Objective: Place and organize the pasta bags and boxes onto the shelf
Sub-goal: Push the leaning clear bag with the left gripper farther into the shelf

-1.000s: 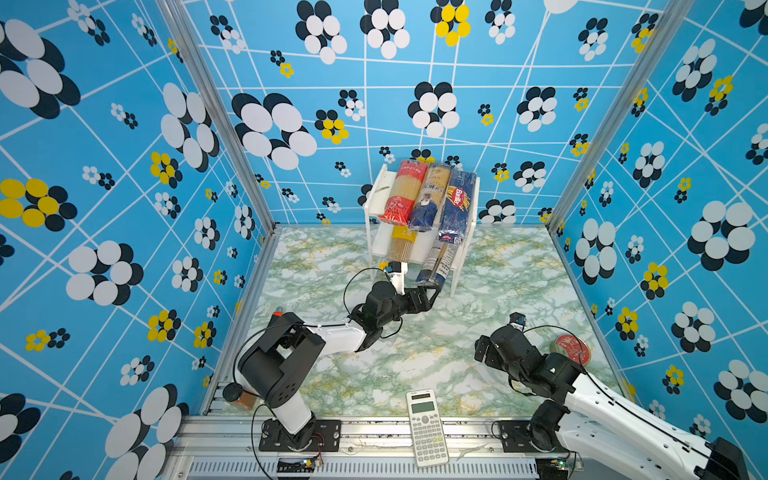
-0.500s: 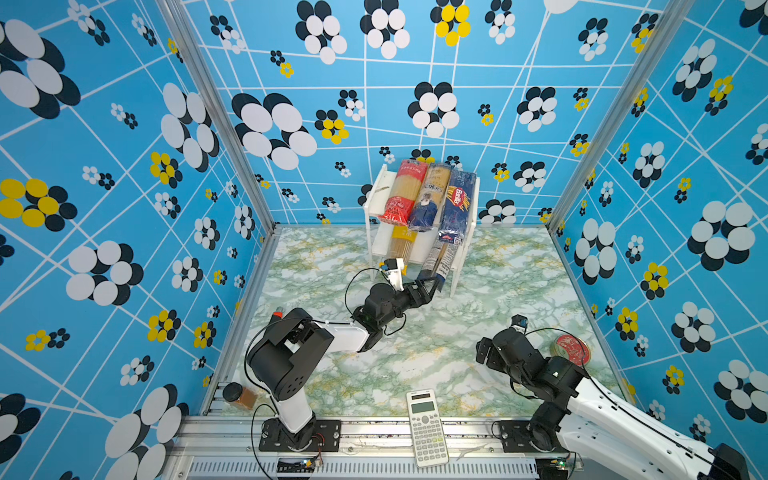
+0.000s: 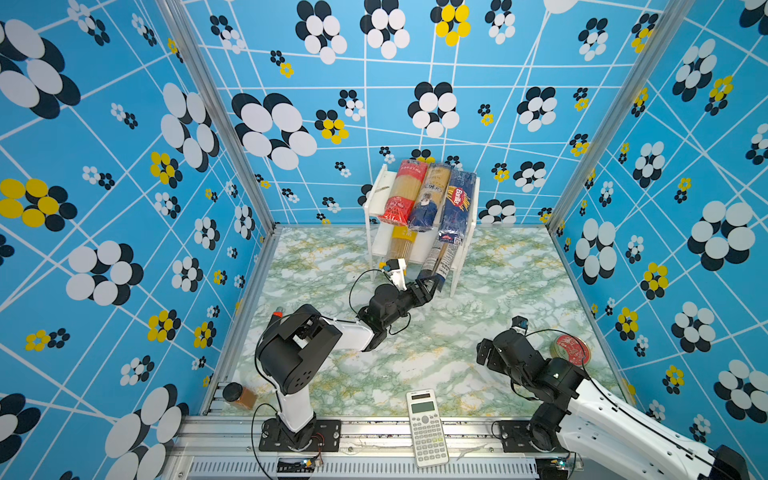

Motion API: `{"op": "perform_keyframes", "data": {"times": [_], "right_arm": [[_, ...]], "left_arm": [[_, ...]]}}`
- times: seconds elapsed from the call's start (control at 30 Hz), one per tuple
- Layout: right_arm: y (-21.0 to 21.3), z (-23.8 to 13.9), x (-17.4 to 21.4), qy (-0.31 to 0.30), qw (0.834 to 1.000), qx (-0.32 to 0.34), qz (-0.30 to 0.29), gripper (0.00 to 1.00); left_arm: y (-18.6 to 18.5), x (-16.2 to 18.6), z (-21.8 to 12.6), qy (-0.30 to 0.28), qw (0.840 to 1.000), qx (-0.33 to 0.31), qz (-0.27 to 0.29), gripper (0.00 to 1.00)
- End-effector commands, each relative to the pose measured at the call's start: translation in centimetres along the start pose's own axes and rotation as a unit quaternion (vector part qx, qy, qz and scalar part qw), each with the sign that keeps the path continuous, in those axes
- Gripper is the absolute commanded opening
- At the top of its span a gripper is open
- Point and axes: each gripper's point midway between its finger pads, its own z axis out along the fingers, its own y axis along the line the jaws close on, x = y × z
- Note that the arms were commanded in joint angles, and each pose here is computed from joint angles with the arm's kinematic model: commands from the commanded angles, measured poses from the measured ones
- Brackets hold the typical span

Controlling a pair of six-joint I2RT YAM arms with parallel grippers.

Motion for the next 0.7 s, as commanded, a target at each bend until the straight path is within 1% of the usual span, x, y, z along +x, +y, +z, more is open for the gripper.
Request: {"op": "perform_keyframes", "data": {"times": [0.0,0.23,0.4,0.43,0.5,0.67], "right_arm": [[-0.71,0.16,0.44,0.004,1.0,0.008,0.008,0.99],[-0.78,0.04,0.44,0.003,1.0,0.007,0.01,0.99],[-0.97,-0.12,0.41,0.001,1.0,0.009,0.01,0.99],[-1.0,-0.14,0.38,0.0,1.0,0.009,0.009,0.99],[-1.0,-0.15,0.39,0.001,1.0,0.009,0.008,0.99],[-1.01,-0.12,0.42,0.002,1.0,0.009,0.007,0.99]], "left_arm": [[-1.3,-1.2,0.69,-0.026,0.999,0.018,-0.004,0.65],[-1.19,-1.09,1.36,-0.026,0.999,0.024,-0.018,0.59],[-1.37,-1.26,1.54,-0.033,0.999,0.03,-0.026,0.45],[-1.41,-1.3,1.51,-0.034,0.999,0.031,-0.027,0.44],[-1.3,-1.29,1.48,-0.037,0.998,0.029,-0.028,0.38],[-1.07,-1.43,1.38,-0.043,0.998,0.025,-0.034,0.26]]}}
